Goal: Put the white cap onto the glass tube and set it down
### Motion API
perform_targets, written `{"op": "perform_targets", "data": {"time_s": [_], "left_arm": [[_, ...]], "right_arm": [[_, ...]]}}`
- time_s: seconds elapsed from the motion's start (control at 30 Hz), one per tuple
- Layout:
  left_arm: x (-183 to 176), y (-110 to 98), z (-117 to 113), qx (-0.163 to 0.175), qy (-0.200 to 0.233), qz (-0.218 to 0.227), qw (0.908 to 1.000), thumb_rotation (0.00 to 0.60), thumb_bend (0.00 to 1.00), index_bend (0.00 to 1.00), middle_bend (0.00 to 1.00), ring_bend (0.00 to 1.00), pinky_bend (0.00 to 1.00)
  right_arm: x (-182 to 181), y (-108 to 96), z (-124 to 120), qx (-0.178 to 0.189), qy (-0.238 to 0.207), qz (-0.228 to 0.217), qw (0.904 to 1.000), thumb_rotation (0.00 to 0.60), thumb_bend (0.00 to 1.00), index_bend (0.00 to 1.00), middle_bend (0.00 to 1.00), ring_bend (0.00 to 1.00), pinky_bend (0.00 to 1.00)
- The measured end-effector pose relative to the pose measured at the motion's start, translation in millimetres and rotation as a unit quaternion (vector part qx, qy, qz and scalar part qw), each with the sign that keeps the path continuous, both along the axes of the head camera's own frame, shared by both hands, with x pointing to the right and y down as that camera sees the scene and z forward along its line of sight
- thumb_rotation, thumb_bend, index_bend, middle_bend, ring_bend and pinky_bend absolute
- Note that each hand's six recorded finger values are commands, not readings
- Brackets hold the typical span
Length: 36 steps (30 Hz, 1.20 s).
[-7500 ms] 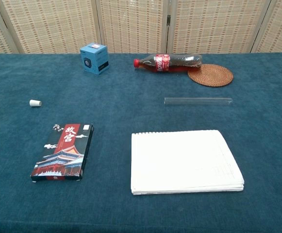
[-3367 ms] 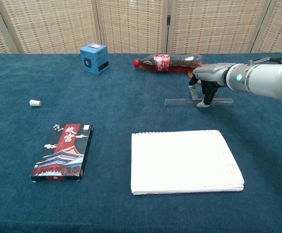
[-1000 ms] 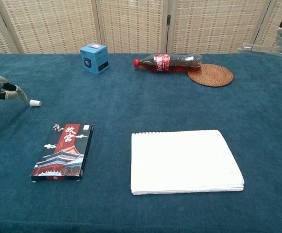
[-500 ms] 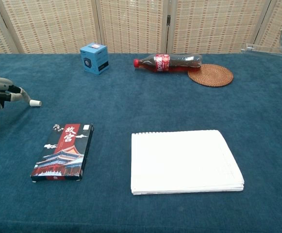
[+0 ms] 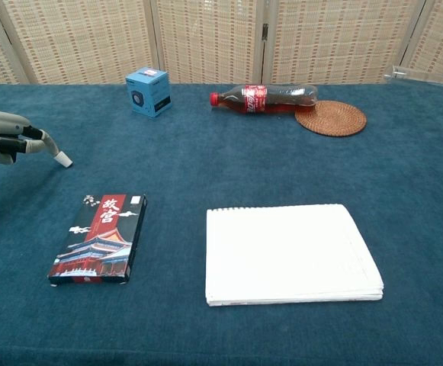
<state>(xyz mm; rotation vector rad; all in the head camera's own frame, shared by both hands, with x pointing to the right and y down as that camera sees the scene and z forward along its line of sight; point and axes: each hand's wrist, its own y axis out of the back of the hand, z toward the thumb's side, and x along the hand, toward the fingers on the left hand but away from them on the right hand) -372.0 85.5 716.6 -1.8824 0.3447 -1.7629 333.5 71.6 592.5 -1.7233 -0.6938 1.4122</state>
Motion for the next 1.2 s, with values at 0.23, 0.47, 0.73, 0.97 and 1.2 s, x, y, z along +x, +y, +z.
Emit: {"op": "perform_targets", "data": {"time_s": [0.23, 0.47, 0.73, 0.97, 1.2], "left_arm": [[4.2, -0.4, -2.4, 0.006, -0.003, 0.008, 0.9999, 0.067, 0.58, 0.17, 1.0, 1.0, 1.0], [10.4, 1.8, -4.6, 0.003, -0.002, 0.014, 0.9999, 0.067, 0.58, 0.17, 1.0, 1.0, 1.0], [15.8, -0.1, -6.2, 0.008, -0.002, 0.02, 0.9998, 0.067, 0.58, 0.17, 1.0, 1.0, 1.0], [12.8, -7.9, -19.7, 0.035, 0.001, 0.01, 0.9993, 0.173, 0.57, 0.15, 0.95, 0.96, 0.99], [2.1, -23.3, -41.4, 0.106, 0.01, -0.001, 0.9943, 0.6, 0.42, 0.13, 0.35, 0.37, 0.48]], "right_arm": [[2.7, 1.2, 0.0, -0.002, -0.001, 0.003, 1.0, 0.6, 0.75, 0.74, 1.0, 1.0, 1.0], [4.9, 2.1, 0.3, -0.004, -0.003, 0.007, 1.0, 0.6, 0.75, 0.74, 1.0, 1.0, 1.0], [8.8, 2.6, -0.5, -0.005, -0.004, 0.011, 0.9999, 0.6, 0.75, 0.74, 1.0, 1.0, 1.0], [11.0, 2.7, -0.5, -0.004, -0.007, 0.015, 0.9999, 0.6, 0.75, 0.74, 1.0, 1.0, 1.0], [10.8, 3.9, -2.1, -0.001, -0.01, 0.014, 0.9999, 0.6, 0.75, 0.74, 1.0, 1.0, 1.0]]}}
